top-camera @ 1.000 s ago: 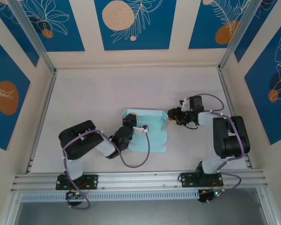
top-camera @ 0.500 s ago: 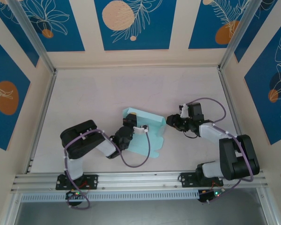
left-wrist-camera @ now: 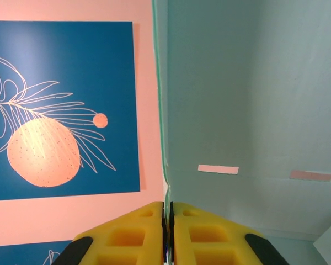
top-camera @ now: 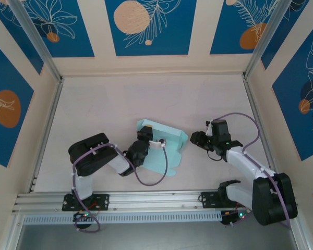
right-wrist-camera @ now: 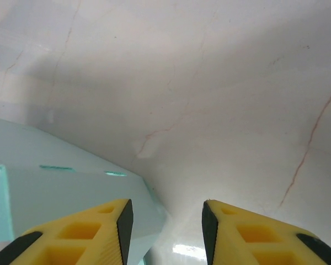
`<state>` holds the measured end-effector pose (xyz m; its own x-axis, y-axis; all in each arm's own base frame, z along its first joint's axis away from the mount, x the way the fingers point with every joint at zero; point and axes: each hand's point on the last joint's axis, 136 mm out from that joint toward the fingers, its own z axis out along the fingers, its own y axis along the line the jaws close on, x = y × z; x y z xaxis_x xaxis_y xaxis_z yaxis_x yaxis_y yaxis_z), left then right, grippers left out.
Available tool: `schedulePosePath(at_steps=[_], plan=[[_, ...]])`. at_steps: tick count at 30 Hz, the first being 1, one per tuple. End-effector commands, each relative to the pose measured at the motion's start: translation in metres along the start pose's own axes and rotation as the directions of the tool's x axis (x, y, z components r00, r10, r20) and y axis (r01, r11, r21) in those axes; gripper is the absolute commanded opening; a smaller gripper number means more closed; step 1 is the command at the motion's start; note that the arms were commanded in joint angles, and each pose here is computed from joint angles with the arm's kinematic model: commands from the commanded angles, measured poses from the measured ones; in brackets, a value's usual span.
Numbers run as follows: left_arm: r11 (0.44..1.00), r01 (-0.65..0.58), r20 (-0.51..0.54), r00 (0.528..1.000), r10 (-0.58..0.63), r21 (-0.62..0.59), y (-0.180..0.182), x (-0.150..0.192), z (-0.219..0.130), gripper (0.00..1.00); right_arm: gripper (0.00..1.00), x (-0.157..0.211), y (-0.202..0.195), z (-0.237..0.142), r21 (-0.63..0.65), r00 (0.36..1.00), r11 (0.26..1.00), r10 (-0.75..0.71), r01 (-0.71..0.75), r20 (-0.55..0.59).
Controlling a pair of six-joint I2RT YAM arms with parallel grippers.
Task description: Fold the paper box
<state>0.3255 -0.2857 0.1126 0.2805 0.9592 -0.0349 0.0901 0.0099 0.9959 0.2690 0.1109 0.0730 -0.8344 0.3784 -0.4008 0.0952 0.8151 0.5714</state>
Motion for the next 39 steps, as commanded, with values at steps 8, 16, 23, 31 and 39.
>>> schedulePosePath(at_steps=[8, 16, 23, 31, 39], plan=[[0.999, -0.029, 0.004, 1.000, 0.029, 0.030, -0.013, -0.004, 0.000, 0.10, 0.44, 0.032, 0.035, -0.004, -0.107, 0.983, 0.979, -0.178, 0.173, -0.038], [0.999, -0.033, 0.006, 0.999, 0.032, 0.035, -0.015, -0.006, 0.001, 0.10, 0.45, 0.035, 0.048, 0.007, -0.105, 0.967, 0.962, -0.256, 0.253, -0.016], [0.999, -0.034, 0.010, 0.999, 0.033, 0.037, -0.016, -0.006, 0.001, 0.10, 0.45, 0.023, 0.054, 0.027, -0.056, 0.951, 0.950, -0.308, 0.308, 0.013], [0.999, -0.033, 0.020, 0.999, 0.032, 0.039, -0.017, -0.008, 0.001, 0.10, 0.45, 0.012, 0.064, 0.044, -0.029, 0.927, 0.927, -0.373, 0.375, 0.047], [0.999, -0.037, 0.025, 0.999, 0.036, 0.039, -0.017, -0.009, 0.000, 0.10, 0.45, -0.015, 0.066, 0.052, 0.053, 0.892, 0.897, -0.442, 0.439, 0.097]])
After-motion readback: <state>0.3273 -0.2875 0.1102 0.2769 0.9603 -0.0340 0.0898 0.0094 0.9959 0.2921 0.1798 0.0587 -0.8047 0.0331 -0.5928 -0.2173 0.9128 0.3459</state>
